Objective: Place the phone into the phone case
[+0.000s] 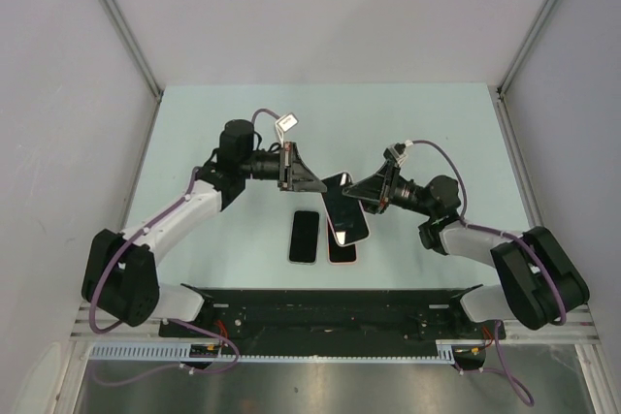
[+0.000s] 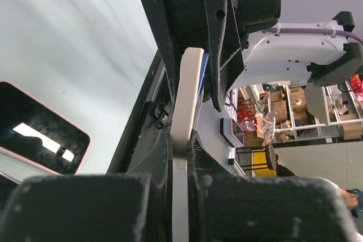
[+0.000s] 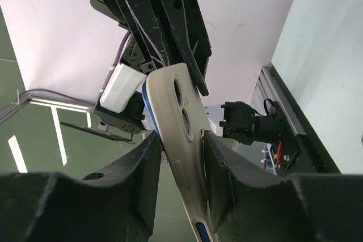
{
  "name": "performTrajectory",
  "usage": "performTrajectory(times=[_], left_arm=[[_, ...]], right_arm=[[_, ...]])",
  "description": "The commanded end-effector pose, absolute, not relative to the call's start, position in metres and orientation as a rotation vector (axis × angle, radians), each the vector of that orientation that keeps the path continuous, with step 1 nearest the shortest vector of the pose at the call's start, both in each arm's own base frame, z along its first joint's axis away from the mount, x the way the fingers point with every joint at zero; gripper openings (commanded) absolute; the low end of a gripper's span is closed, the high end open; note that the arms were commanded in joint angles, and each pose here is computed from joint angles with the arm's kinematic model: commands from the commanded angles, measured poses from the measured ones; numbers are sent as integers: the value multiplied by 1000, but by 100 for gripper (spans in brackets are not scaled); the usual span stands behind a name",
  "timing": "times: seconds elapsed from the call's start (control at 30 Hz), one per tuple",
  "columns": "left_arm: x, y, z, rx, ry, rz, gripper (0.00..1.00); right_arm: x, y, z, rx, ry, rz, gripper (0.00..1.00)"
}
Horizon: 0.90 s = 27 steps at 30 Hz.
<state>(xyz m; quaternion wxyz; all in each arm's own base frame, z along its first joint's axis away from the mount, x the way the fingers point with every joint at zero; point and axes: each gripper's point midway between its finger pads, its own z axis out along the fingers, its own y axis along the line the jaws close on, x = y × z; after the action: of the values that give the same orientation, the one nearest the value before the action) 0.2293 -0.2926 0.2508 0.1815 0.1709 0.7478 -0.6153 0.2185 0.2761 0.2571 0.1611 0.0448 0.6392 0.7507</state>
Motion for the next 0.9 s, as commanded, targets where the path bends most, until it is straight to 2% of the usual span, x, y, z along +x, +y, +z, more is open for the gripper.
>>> performTrajectory(times=[0.0,0.1,0.13,0.17,0.2,0.27,0.3,0.33,0.4,0.43,0.53,0.8,0.87], left_arm=[[220,-292,246,558,2112,-1792,0],[218,-293,242,568,2128,-1820,0],[219,-294,240,567,2136,-1828,0],[219,-294,238,560,2145,-1833,0],[218,-294,237,559,2150,-1835,0],[221,-294,236,545,2150,-1817,3],[221,-294,237,542,2145,-1811,8],[223,-294,237,525,2147,-1793,22],[226,-294,236,500,2150,-1775,33],[228,-294,231,458,2170,-1764,43],[226,-297,224,402,2176,-1815,52],[212,-317,227,420,2107,-1933,56],[209,-323,230,441,2095,-1967,44]], right_arm=[[214,269,299,-21,1639,2126,40],[216,270,298,-25,1644,2110,44],[217,270,298,-26,1649,2103,42],[216,271,296,-27,1653,2094,36],[218,274,290,-19,1680,2073,17],[216,276,291,-26,1679,2055,3],[217,276,288,-21,1691,2037,1],[217,275,294,-12,1671,2025,0],[219,274,296,25,1669,2011,0],[224,271,302,67,1640,1994,0],[232,270,307,124,1608,1971,0],[235,276,307,185,1601,1968,1],[235,276,307,199,1588,1954,1]])
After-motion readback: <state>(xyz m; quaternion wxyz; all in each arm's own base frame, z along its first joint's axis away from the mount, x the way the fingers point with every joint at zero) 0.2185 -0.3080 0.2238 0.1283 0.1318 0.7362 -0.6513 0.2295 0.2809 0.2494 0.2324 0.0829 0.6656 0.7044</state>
